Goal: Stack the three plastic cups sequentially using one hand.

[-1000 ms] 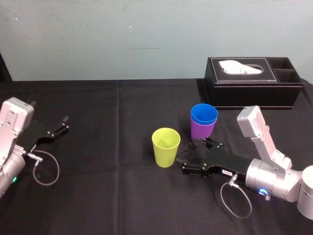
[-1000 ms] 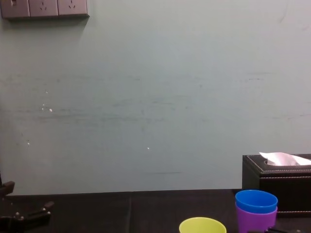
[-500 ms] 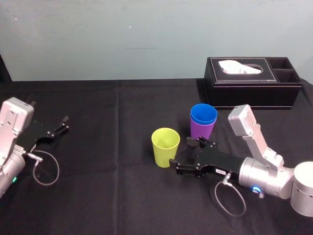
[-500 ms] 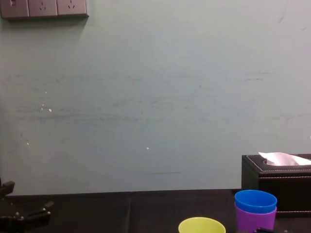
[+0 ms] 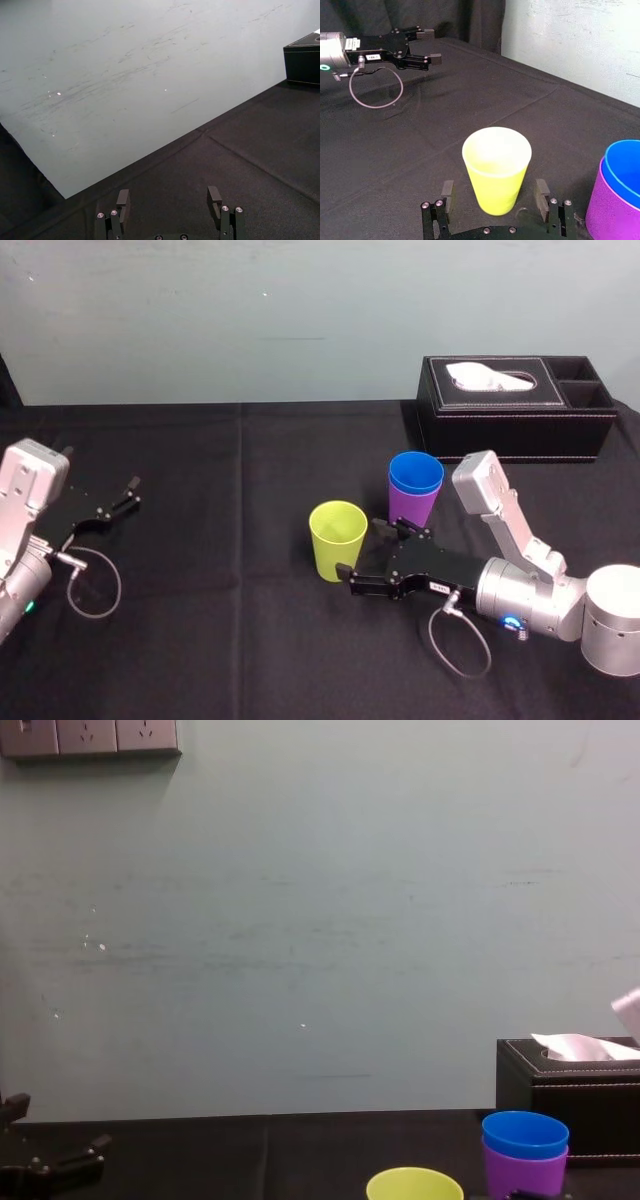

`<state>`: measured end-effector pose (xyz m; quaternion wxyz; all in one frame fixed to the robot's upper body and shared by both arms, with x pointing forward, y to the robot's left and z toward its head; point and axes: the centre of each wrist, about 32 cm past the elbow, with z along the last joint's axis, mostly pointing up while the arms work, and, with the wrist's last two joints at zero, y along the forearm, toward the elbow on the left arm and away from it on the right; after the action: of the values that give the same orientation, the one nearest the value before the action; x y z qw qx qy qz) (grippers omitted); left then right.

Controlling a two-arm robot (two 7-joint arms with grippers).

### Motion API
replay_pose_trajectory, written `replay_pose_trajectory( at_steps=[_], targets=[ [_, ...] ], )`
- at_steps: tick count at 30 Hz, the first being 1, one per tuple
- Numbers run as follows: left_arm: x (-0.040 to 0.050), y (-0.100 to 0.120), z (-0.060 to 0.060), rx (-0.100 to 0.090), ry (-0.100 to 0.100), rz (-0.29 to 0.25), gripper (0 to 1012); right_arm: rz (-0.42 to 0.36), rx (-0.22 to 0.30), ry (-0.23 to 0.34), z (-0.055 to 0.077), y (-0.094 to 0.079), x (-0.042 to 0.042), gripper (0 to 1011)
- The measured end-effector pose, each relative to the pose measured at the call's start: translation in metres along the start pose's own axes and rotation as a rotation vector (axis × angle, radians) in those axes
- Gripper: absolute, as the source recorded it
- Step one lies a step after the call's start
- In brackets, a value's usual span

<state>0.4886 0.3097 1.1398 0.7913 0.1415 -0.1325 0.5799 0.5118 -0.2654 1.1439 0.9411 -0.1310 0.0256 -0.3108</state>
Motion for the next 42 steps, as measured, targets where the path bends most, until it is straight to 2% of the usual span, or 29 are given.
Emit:
replay_pose_trajectory(
  at_steps=[42],
  targets=[
    [0.0000,0.000,0.000,0.000,0.000,0.000,1010,-0.008,-0.008,-0.015,0.005,0.019,0.0029,1003]
  ],
)
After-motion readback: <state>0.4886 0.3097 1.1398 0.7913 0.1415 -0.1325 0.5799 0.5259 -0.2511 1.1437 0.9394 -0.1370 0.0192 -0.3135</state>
